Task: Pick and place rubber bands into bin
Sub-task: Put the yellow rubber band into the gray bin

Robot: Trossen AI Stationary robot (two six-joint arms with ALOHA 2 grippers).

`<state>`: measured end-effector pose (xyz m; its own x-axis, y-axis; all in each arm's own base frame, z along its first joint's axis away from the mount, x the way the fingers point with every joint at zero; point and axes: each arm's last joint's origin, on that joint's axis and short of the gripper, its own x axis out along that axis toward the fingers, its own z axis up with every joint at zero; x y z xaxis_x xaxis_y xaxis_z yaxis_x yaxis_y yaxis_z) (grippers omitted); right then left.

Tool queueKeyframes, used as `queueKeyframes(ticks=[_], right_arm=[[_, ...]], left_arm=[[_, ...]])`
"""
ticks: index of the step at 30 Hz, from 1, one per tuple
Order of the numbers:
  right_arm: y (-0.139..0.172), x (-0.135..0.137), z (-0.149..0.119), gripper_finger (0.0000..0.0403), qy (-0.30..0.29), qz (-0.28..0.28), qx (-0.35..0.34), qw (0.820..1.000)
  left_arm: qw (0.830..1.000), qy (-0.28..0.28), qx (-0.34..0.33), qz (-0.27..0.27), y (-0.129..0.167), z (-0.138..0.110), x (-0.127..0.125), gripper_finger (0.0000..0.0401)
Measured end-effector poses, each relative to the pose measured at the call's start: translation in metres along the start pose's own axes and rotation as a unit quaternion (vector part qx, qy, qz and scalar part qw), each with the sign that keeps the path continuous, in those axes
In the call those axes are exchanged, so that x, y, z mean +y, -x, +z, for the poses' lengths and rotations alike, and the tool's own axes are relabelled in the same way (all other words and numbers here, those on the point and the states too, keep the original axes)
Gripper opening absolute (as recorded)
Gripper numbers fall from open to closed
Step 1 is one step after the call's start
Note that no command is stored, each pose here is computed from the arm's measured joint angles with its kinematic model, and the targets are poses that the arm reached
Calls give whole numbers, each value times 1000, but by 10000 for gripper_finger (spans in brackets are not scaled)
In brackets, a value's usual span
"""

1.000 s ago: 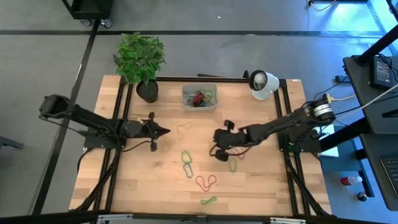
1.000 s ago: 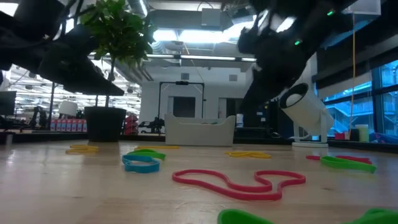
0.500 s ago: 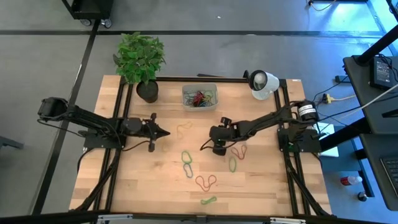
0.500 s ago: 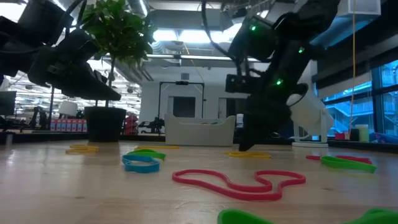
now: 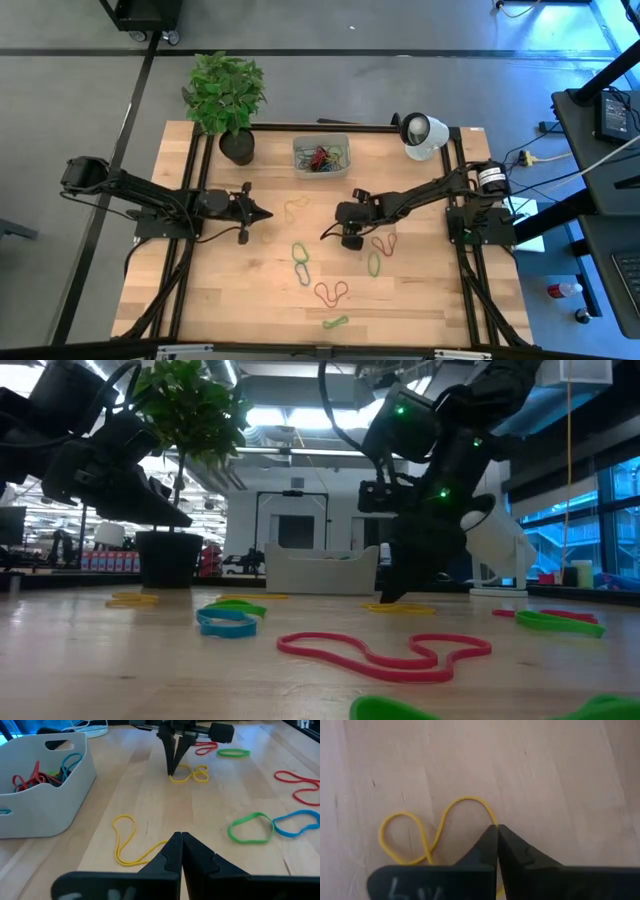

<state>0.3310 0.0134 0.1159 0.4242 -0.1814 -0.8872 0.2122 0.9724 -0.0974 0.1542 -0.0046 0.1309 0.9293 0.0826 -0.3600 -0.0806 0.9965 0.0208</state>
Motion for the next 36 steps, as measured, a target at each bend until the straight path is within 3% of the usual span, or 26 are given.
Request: queueKeyframes(ticks=[4,11,22,28,36], right_arm=[[18,-3,0,5,1,1,-2,1000],[77,-20,18,2,-17,-17,-100,995],[166,-70,92,1,36,-117,-228,966],[171,-111,115,0,26,-166,-236,957],[103,-137,119,0,14,-156,-169,973]], left_arm=[[1000,1,-3,1,0,1,0,2],[1000,1,-3,1,0,1,0,2],[1000,-1,-7,4,0,1,0,2],[1000,-11,-10,6,0,2,0,2],[1000,-11,-10,6,0,2,0,2]])
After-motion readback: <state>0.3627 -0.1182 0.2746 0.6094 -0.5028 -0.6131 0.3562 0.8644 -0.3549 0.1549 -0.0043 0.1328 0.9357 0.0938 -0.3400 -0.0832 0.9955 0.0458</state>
